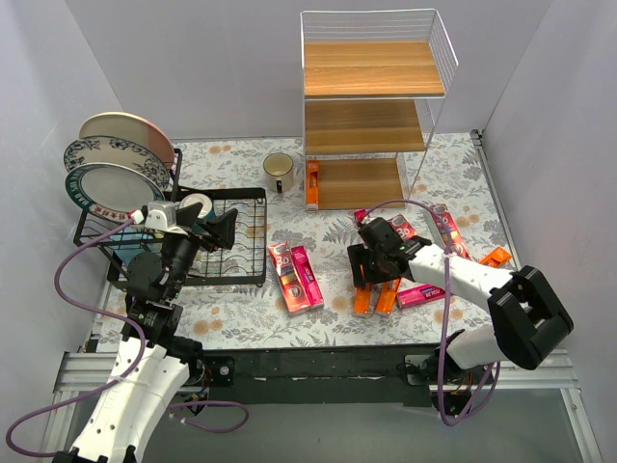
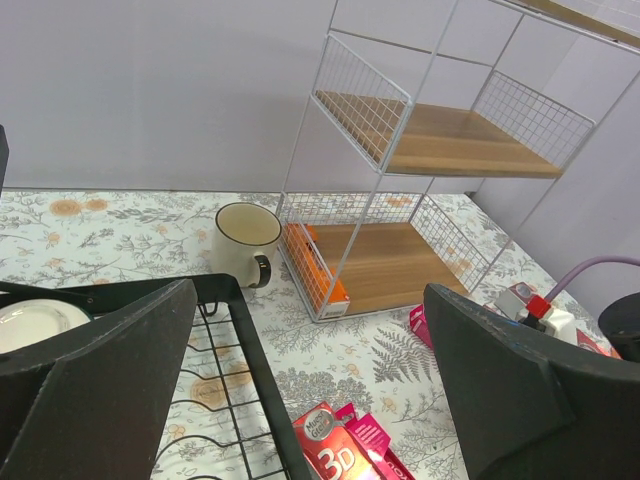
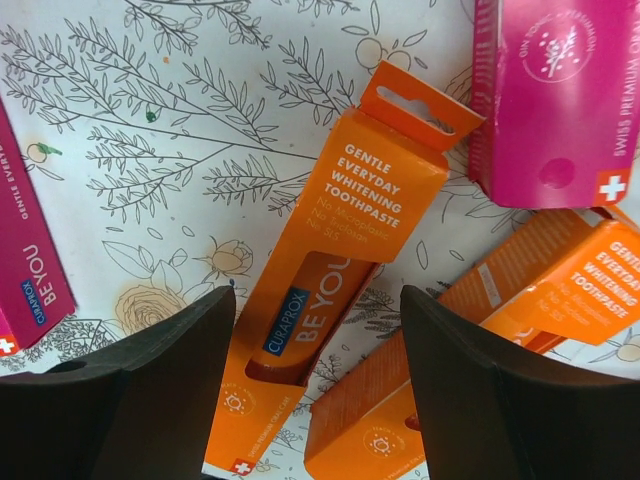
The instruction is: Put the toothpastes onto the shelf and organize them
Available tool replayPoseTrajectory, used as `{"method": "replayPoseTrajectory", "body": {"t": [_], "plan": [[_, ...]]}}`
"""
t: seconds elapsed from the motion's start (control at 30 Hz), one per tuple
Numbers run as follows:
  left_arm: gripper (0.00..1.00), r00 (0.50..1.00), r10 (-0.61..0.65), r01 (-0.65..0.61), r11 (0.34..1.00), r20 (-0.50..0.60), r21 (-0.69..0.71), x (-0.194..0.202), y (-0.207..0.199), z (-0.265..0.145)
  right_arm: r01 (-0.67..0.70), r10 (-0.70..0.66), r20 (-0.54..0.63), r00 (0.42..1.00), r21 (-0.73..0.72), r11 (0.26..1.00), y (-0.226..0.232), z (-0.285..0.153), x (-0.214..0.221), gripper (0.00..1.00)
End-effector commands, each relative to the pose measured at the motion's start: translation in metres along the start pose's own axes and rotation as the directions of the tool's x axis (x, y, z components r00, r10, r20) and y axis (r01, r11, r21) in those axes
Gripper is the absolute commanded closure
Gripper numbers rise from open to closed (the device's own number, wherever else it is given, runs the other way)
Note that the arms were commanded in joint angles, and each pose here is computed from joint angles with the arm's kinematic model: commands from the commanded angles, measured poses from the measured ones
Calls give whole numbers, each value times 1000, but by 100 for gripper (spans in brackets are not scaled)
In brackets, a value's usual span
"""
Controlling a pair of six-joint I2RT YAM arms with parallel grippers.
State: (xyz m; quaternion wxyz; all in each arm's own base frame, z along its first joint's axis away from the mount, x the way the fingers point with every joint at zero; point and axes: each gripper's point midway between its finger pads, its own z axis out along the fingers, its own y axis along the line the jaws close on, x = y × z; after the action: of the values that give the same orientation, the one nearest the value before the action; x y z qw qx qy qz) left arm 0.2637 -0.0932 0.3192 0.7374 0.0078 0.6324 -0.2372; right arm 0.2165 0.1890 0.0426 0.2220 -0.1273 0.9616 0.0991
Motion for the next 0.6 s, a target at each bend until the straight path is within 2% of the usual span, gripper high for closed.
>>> {"method": "replayPoseTrajectory", "body": {"t": [0.0, 0.2, 0.33, 0.43, 0.57], "plan": [[2, 1000, 7, -8, 1000, 6, 15, -3, -4, -1, -7, 7, -1, 1000, -17, 1000, 6, 6, -2, 27], [2, 1000, 7, -7, 1000, 7, 17, -4, -4, -1, 27, -28, -23, 999, -38, 999, 9, 14, 1, 36], [2, 1000, 8, -8, 1000, 7, 18, -3, -4, -1, 64, -66, -21, 998, -90, 994, 18, 18, -1, 49], [2, 1000, 7, -7, 1000, 2, 18, -2, -4, 0, 114, -111, 26, 993, -129, 985, 28, 19, -12, 56], [2, 1000, 8, -8, 1000, -1, 21, -1, -4, 0, 201, -183, 117, 976, -158, 967, 40, 26, -38, 59]]}}
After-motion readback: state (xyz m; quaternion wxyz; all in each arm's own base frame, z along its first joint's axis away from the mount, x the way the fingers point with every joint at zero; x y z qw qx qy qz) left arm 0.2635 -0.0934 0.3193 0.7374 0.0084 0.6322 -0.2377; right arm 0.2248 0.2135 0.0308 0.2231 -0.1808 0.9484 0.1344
